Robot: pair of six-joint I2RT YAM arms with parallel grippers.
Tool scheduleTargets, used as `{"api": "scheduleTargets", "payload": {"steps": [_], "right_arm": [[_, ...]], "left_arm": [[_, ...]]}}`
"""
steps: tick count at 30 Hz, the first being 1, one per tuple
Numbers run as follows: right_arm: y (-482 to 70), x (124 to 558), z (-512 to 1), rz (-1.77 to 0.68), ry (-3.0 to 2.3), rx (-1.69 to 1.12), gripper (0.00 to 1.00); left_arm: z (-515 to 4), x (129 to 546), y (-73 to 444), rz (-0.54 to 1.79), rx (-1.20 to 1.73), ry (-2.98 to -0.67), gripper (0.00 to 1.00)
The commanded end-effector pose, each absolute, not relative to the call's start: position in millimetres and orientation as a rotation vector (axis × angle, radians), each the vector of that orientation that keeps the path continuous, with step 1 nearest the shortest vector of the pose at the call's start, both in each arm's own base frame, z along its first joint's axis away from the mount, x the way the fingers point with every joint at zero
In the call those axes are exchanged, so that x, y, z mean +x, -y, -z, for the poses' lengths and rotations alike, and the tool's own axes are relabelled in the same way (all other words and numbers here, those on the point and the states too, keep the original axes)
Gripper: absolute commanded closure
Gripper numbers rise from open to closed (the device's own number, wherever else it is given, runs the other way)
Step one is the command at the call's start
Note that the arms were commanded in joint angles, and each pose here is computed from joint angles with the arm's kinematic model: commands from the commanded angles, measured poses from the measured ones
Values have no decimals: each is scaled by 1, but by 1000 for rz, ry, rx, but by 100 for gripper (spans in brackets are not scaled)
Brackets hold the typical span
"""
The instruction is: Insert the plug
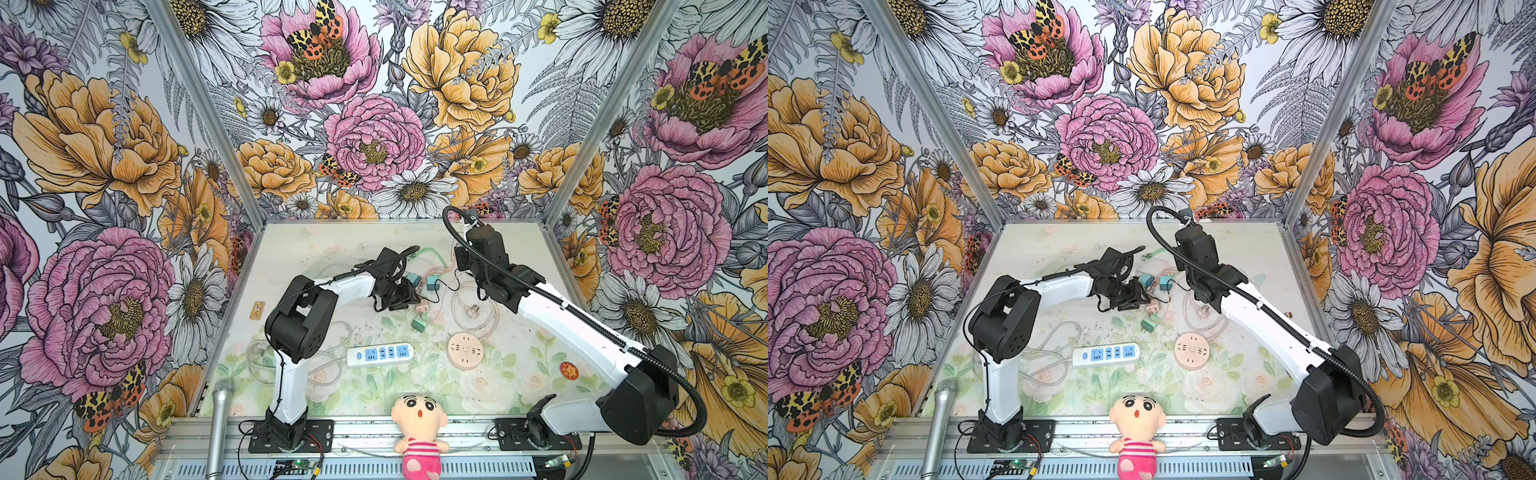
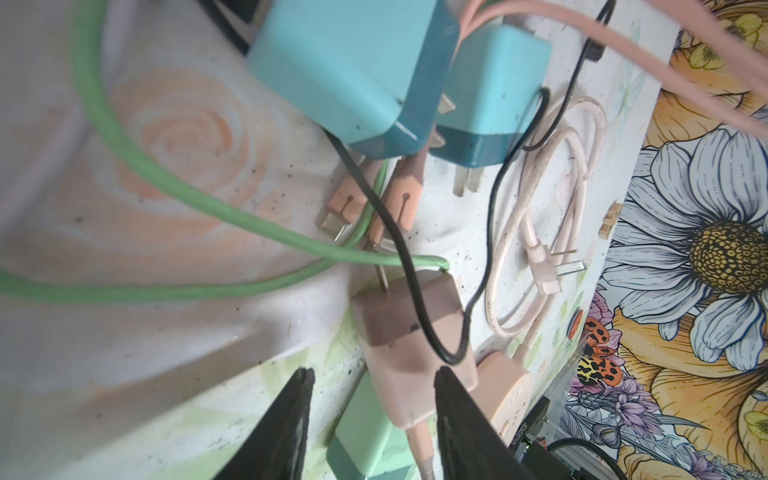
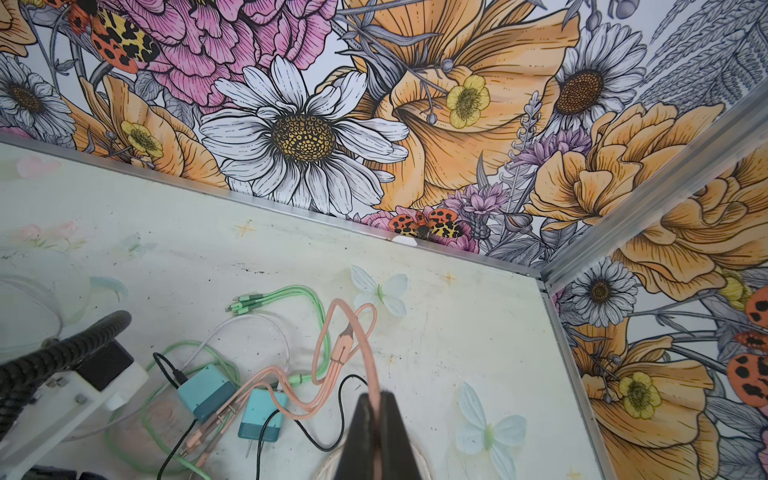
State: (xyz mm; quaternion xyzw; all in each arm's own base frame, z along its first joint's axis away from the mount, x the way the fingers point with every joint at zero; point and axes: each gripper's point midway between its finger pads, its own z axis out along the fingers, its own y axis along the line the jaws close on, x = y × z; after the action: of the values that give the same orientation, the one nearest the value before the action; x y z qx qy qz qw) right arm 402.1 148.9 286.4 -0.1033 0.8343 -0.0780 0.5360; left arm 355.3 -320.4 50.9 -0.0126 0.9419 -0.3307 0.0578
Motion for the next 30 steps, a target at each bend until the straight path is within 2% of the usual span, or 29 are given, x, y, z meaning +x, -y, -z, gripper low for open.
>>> {"api": "scheduleTargets", "payload": {"steps": [1,8,15,22,30], "right_arm": [[-150,401,-292,160,-1973,-235,100],[-155,404,-289,141,-1980,-243,100],[-158,403,-285,136,-1986,-247,100],[-156,399,-285,138,-1985,-245,100],[-153,397,-284,148,-1983,-243,100]], "left_arm": [[-62,359,335,1068,-16,-2818,49],[-58,350,350,1069,49,-2841,44],[-51,350,350,927,63,-2889,42],[-38,354,336,659,53,-2939,41],[-34,359,343,605,67,-2946,52]]}}
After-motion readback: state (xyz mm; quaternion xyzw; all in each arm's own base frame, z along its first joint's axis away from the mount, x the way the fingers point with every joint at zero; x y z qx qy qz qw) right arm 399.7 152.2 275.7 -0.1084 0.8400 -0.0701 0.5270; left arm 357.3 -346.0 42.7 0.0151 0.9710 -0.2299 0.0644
